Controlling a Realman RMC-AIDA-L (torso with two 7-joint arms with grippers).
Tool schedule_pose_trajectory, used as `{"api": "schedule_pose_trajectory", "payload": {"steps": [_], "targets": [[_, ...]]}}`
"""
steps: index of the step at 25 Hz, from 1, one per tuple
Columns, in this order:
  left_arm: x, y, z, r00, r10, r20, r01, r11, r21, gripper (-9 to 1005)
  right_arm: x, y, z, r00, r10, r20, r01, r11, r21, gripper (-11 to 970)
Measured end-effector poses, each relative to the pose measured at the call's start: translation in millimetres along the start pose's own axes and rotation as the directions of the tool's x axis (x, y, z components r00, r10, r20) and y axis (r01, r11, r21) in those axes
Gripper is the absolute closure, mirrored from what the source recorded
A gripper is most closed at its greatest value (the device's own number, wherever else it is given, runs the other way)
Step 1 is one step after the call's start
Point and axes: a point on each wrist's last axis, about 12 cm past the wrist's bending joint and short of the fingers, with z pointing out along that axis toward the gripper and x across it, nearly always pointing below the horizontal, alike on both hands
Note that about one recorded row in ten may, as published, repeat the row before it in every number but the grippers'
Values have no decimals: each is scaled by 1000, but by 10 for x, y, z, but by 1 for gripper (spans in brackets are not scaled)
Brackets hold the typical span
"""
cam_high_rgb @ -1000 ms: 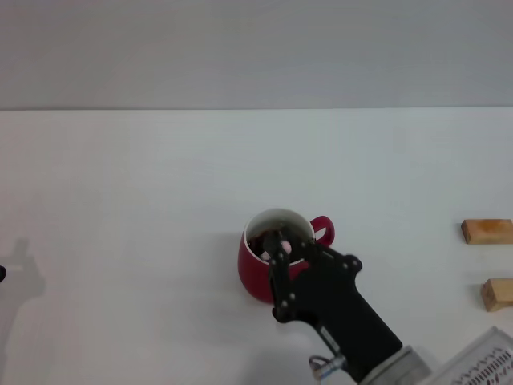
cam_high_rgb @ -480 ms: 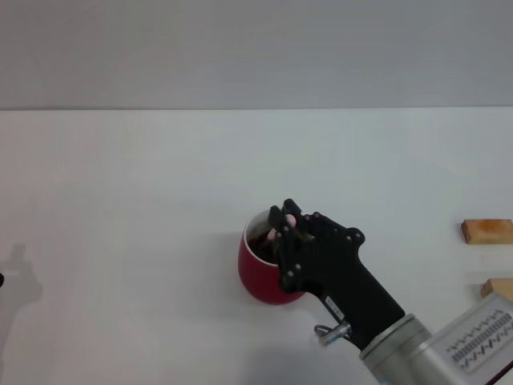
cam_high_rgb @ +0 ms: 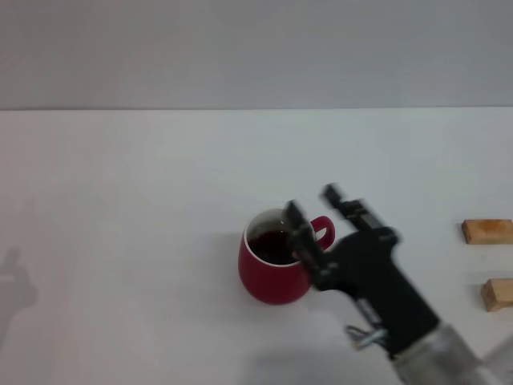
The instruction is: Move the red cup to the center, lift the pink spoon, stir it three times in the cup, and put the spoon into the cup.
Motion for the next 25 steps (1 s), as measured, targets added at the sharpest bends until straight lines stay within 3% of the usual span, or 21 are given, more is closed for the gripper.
{"api": "schedule_pose_trajectory", "payload": {"steps": [2,9,15,25], "targets": [[-8,6,-18,1000,-1,8,1,1000,-4,998,-37,-98,-163,998,-13,57,8,996,90,640],[-65,41,-147,998,2,62,-1,1000,-21,998,-98,-327,-486,988,-78,134,42,968,248,426],[-71,70,-272,997,11,70,-8,999,-43,998,-156,-416,-657,978,-108,180,43,943,329,418],[-105,93,-361,995,8,103,0,997,-78,998,-98,-558,-707,985,-37,170,-18,951,309,404]]}}
